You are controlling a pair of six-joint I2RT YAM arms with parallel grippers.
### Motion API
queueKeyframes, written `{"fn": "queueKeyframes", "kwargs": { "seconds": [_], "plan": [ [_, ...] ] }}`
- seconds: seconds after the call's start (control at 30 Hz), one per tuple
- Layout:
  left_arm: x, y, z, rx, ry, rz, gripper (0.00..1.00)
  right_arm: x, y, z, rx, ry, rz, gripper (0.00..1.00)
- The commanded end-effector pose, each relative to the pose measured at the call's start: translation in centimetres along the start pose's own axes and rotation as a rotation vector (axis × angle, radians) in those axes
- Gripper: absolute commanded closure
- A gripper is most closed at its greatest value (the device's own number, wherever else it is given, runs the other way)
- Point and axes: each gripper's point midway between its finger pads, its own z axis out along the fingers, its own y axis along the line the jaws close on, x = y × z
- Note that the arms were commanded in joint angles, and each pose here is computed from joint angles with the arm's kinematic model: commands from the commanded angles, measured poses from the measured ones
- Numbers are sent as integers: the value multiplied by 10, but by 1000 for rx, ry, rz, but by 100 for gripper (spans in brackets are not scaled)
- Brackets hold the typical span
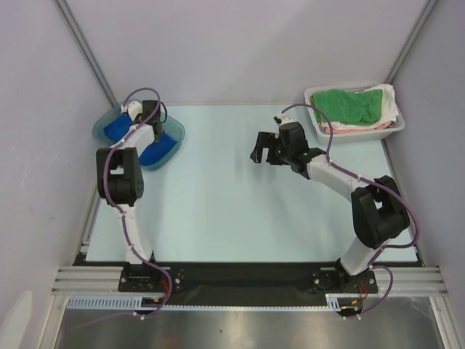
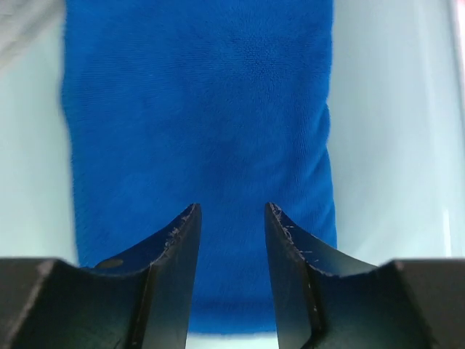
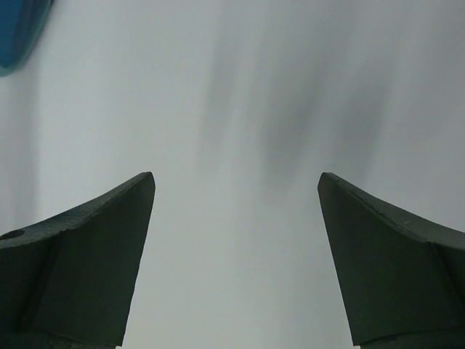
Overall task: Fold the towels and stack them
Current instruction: Grab crumpled towel
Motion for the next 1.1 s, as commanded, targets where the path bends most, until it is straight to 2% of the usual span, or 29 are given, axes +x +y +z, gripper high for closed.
{"fn": "queueKeyframes", "kwargs": {
  "seconds": [0.0, 0.27, 0.53, 0.7, 0.8, 0.83, 0.93, 1.03, 1.07],
  "plan": [
    [-15, -4, 14, -12, 39, -65, 54, -23, 14, -13, -47, -76, -9, 0],
    [-11, -8, 33, -17, 99, -60, 58, -20, 15, -11, -59, -71, -4, 0],
    [-8, -9, 39, -24, 133, -34, 57, -17, 17, -9, -68, -61, 3, 0],
    [-6, -13, 42, -12, 164, -43, 66, -17, 17, -8, -73, -59, 3, 0],
    [4, -16, 45, -1, 199, -60, 77, -16, 18, -9, -77, -55, 5, 0],
    [9, -17, 45, 9, 214, -69, 85, -17, 18, -8, -76, -57, 3, 0],
    [7, -18, 38, 32, 205, -93, 100, -17, 16, -10, -69, -61, -1, 0],
    [-15, -27, 25, 100, 128, -146, 100, -18, 16, -10, -66, -62, -4, 0],
    [-23, -23, 10, 122, 102, -166, 100, -18, 17, -10, -70, -66, -5, 0]
  ]
}}
